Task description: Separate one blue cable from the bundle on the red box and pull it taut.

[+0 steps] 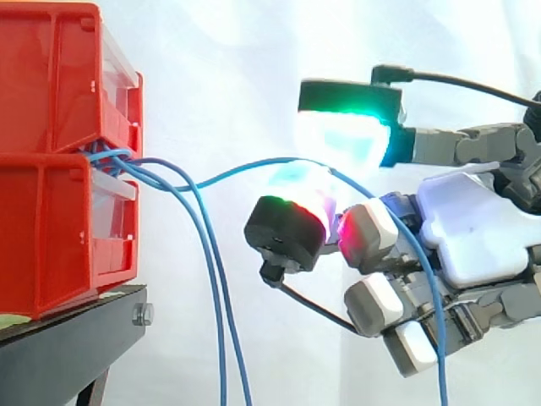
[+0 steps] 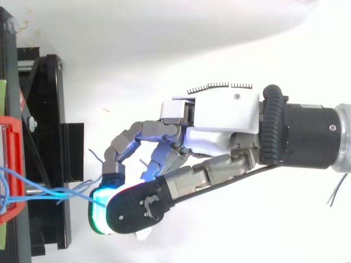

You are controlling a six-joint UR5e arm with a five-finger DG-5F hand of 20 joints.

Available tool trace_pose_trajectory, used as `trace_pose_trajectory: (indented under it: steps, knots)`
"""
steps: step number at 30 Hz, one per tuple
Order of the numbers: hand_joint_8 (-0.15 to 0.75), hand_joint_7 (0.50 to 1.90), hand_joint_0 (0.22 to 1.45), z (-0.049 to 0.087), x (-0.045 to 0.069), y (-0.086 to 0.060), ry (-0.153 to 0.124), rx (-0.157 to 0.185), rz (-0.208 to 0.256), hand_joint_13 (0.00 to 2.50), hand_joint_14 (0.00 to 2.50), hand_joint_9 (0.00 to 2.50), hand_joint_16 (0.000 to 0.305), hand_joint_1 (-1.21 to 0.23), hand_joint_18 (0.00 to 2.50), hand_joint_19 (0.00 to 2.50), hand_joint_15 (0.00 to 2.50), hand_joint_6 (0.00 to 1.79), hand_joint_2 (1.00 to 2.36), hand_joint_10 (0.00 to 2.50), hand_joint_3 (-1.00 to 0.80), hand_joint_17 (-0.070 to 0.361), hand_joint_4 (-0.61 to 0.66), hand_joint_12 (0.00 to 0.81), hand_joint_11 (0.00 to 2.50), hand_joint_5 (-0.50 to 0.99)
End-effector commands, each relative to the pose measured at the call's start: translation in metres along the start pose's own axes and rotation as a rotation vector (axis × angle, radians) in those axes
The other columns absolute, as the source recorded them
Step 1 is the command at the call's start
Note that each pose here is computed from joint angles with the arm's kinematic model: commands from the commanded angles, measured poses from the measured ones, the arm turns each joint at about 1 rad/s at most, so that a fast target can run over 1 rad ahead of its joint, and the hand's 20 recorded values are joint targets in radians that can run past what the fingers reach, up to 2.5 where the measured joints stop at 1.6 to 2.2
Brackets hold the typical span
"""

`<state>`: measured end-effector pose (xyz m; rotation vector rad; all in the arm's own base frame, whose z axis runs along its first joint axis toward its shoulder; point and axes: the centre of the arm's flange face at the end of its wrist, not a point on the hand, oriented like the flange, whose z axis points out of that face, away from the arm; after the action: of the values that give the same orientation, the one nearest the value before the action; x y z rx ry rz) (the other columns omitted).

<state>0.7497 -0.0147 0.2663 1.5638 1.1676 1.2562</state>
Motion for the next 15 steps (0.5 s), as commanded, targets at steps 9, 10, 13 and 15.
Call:
trace_pose_trajectory:
  steps: [9, 10, 13, 15]
  knots:
    - [0.222, 0.8, 0.6, 0.0, -0.0001, 0.0001, -0.001, 0.0, -0.003, 0.97, 0.02, 1.16, 0.047, -0.74, 0.92, 0.56, 0.66, 0.97, 1.01, 0.02, -0.02, 0.107, -0.1, 0.385, 0.66, -0.13]
    - [0.22, 0.8, 0.6, 0.0, -0.0001, 0.0001, -0.001, 0.0, -0.003, 0.97, 0.02, 1.16, 0.048, -0.74, 0.93, 0.55, 0.66, 0.97, 1.01, 0.02, -0.01, 0.107, -0.11, 0.385, 0.65, -0.13]
    - [0.22, 0.78, 0.58, 0.0, -0.0001, 0.0001, -0.001, 0.0, -0.003, 0.97, 0.03, 1.16, 0.048, -0.72, 0.92, 0.57, 0.67, 0.95, 1.01, 0.02, -0.1, 0.107, -0.03, 0.386, 0.65, -0.13]
    - [0.197, 0.78, 0.54, 0.0, -0.0001, 0.0001, -0.001, 0.0, -0.003, 0.92, 0.03, 1.12, 0.041, -0.65, 0.84, 0.62, 0.69, 0.94, 1.01, 0.02, -0.26, 0.092, 0.01, 0.356, 0.67, -0.14]
